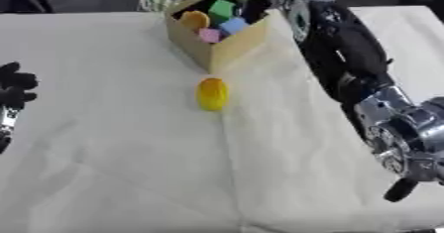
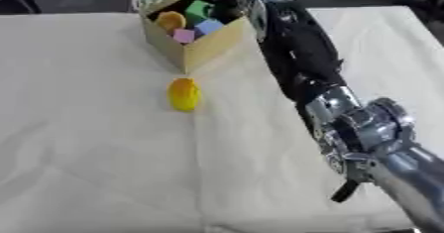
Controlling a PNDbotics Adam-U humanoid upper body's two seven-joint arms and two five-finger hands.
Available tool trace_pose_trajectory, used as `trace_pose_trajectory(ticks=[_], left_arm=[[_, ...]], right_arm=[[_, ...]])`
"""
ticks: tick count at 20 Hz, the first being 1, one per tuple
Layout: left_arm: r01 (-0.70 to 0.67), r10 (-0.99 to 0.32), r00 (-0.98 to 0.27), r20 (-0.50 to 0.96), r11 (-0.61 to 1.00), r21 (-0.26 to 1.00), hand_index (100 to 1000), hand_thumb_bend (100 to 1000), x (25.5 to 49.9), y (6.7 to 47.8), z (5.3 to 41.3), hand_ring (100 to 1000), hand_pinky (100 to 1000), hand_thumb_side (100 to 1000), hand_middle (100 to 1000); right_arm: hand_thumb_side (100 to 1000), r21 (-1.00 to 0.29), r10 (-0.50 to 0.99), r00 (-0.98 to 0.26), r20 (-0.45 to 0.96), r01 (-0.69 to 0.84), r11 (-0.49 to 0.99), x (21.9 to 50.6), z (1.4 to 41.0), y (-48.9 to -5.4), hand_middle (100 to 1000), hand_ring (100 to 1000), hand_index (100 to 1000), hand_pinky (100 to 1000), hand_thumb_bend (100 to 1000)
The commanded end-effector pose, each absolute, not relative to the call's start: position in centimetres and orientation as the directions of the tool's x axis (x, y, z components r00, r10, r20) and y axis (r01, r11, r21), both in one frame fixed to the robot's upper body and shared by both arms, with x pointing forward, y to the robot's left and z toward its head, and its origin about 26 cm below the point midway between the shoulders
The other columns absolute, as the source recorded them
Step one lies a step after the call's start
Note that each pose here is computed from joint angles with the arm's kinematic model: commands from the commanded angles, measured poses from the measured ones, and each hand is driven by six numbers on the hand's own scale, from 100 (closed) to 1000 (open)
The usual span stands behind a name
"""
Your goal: Pick up objects on the table and place them in the box.
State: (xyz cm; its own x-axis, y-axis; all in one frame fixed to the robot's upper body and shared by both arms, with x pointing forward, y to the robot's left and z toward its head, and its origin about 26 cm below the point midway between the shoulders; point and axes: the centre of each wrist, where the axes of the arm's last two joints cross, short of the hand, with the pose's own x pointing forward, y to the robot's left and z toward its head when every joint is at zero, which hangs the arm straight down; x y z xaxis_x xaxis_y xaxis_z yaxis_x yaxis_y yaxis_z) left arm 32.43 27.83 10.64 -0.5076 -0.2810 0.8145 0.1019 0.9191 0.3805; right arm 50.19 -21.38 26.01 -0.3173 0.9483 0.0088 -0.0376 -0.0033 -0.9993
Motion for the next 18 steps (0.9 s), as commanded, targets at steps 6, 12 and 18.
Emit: trace_pose_trajectory(ticks=[6, 12, 18], left_arm=[[0.068, -0.313, -0.513, 0.8, 0.914, 0.401, 897, 241, 32.3, 28.8, 11.2, 796, 781, 673, 720], [0.066, -0.315, -0.513, 0.799, 0.913, 0.403, 897, 243, 32.3, 28.8, 11.2, 796, 781, 671, 720], [0.07, -0.313, -0.513, 0.8, 0.913, 0.402, 897, 243, 32.3, 28.8, 11.2, 795, 781, 671, 721]], right_arm=[[462, -0.997, 0.828, -0.561, -0.013, -0.054, -0.052, 45.8, 30.8, -23.1, 1000, 945, 1000, 877, 246], [493, -0.964, 0.735, -0.678, -0.005, -0.193, -0.184, 44.1, 28.3, -21.3, 996, 943, 1000, 877, 236], [524, -0.904, 0.665, -0.745, 0.05, -0.317, -0.287, 44.1, 24.3, -18.7, 982, 934, 1000, 867, 213]])
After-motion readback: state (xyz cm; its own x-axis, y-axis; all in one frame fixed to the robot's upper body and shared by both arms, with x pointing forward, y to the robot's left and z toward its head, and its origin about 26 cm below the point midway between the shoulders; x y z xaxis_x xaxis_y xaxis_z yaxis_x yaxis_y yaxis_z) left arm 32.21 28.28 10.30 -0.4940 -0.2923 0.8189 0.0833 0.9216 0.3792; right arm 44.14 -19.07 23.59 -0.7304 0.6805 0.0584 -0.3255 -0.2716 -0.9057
